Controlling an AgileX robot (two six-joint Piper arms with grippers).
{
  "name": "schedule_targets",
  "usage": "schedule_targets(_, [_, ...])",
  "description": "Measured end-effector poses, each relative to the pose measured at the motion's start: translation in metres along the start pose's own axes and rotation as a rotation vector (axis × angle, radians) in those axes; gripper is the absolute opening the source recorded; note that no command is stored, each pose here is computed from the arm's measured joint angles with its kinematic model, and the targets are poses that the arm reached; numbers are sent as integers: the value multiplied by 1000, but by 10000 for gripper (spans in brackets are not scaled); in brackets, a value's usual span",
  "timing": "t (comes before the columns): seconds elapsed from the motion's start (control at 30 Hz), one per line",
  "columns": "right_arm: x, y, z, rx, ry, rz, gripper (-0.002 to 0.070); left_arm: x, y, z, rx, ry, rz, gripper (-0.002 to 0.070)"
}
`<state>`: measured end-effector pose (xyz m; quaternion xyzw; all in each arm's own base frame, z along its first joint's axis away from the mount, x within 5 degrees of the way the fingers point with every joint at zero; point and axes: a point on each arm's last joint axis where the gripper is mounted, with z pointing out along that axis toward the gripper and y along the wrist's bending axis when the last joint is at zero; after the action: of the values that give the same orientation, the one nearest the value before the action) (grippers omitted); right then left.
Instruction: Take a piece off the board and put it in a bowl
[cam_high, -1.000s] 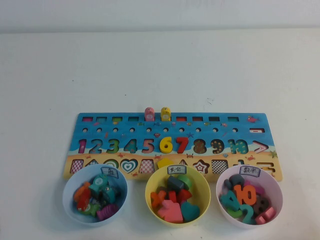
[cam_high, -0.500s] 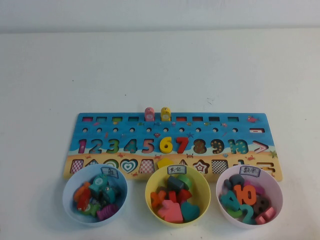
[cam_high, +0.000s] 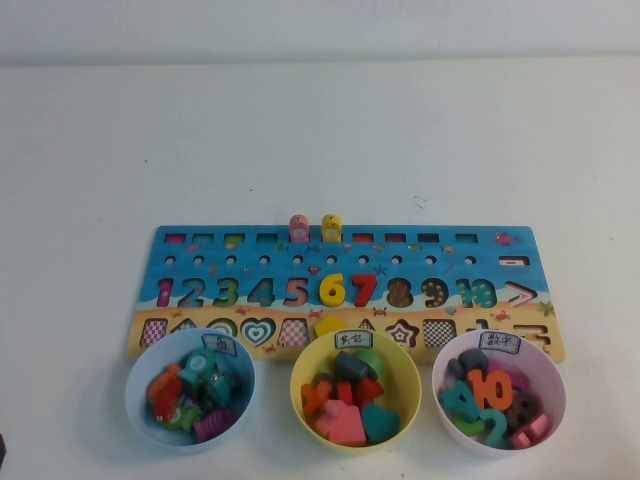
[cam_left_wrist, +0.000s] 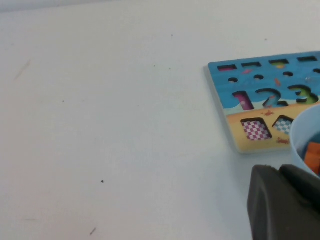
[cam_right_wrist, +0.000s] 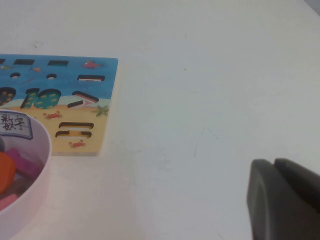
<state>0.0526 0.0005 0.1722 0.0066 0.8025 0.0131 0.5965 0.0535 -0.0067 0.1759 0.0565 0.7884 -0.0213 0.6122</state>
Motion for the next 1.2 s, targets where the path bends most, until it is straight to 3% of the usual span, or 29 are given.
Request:
schedule_targets(0.17, [0,0,0,0,0,0,-17,-4,-2,0,28,-42,-108,-5])
schedule_targets(0.23, [0,0,0,0,0,0,-17,-8,-4,0,49,-79,-219,-5])
schedule_targets(0.33, [0,0,0,0,0,0,-17,-16,-5,-1,95,-156,-522,-5])
schedule_targets(0.4, [0,0,0,0,0,0,-17,-19,-4,-2,111,-194,-655,-5])
schedule_targets(0.5, [0,0,0,0,0,0,-17,-23,-1,-3,108,-244,-729,-5])
schedule_targets(0.7, [0,0,0,0,0,0,-17,-27,2,-4,92,-300,-753,-5])
schedule_targets(0.9, [0,0,0,0,0,0,-17,-20,-8,-3,156,-144,-748,-5])
schedule_targets(1.03, [0,0,0,0,0,0,-17,-45,-17,-20,230,-64,-611,-5])
schedule_targets(1.2, [0,0,0,0,0,0,-17,-82,-21,-34,253,106,-421,-5])
